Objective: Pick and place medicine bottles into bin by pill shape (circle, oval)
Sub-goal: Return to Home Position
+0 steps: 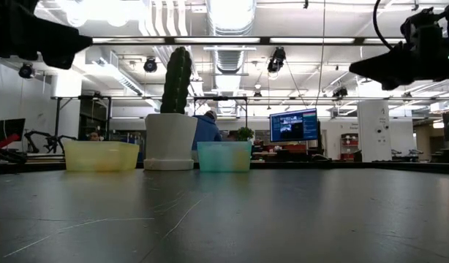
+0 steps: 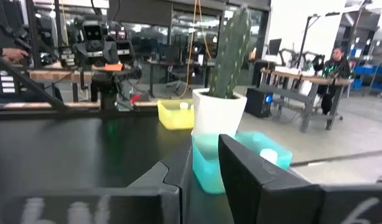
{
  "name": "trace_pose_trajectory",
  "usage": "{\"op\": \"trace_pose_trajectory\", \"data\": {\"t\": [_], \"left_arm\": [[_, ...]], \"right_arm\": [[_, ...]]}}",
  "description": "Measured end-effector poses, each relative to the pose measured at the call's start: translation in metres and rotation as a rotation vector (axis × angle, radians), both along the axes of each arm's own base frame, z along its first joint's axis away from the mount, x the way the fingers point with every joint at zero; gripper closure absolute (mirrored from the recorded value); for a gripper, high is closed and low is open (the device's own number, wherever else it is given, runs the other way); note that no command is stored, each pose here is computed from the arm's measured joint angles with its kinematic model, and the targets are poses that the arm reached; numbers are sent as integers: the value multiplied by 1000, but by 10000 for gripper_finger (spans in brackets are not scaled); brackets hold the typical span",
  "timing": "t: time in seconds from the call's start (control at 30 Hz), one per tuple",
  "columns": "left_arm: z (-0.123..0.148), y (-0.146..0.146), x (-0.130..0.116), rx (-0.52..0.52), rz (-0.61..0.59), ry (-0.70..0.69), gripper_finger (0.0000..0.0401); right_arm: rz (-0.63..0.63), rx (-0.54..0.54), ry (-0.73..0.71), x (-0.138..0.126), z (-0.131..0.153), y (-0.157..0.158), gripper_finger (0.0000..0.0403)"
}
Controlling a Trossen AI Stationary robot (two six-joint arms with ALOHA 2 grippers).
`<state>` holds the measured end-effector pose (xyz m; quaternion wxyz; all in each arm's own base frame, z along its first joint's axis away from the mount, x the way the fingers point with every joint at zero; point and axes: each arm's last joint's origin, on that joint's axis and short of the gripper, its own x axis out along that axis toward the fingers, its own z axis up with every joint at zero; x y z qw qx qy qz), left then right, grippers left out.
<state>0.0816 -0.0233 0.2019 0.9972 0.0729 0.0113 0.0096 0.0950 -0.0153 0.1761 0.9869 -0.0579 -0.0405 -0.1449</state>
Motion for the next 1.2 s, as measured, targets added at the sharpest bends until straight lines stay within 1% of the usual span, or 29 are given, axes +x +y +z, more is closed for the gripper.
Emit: {"op": "trace_pose_trajectory", "data": {"t": [0.07, 0.17, 0.23, 0.3, 0.4, 0.47, 0.53, 0.63, 1.0, 1.2], "left_arm": [[-5, -1, 2, -3, 1, -6, 247], [-17, -2, 5, 1, 0, 4, 272], [-28, -4, 8, 9, -2, 17, 298], [-28, -5, 9, 6, -15, -10, 329], [-28, -6, 10, 43, -37, -15, 381], [-29, -6, 10, 48, -43, -11, 394], [-29, -6, 10, 17, -42, -10, 387], [-31, -6, 11, -22, -43, 2, 372], [-33, -7, 13, -12, -42, 30, 368], [-34, -7, 13, -10, -42, 35, 367]], "right_arm": [[2, 26, 26, 0, -3, 0, 338], [5, 46, 31, 0, -4, 0, 347], [5, 45, 33, 0, -4, 0, 351], [3, 47, 37, 1, -5, 0, 354], [0, 53, 45, 1, -5, 0, 355], [-3, 18, 57, 1, -6, 0, 354], [-5, -19, 70, 1, -6, 0, 354], [-5, -26, 81, 2, -6, 0, 355], [1, 77, 62, 2, -7, 0, 355], [0, 76, 64, 3, -8, 0, 355]]}}
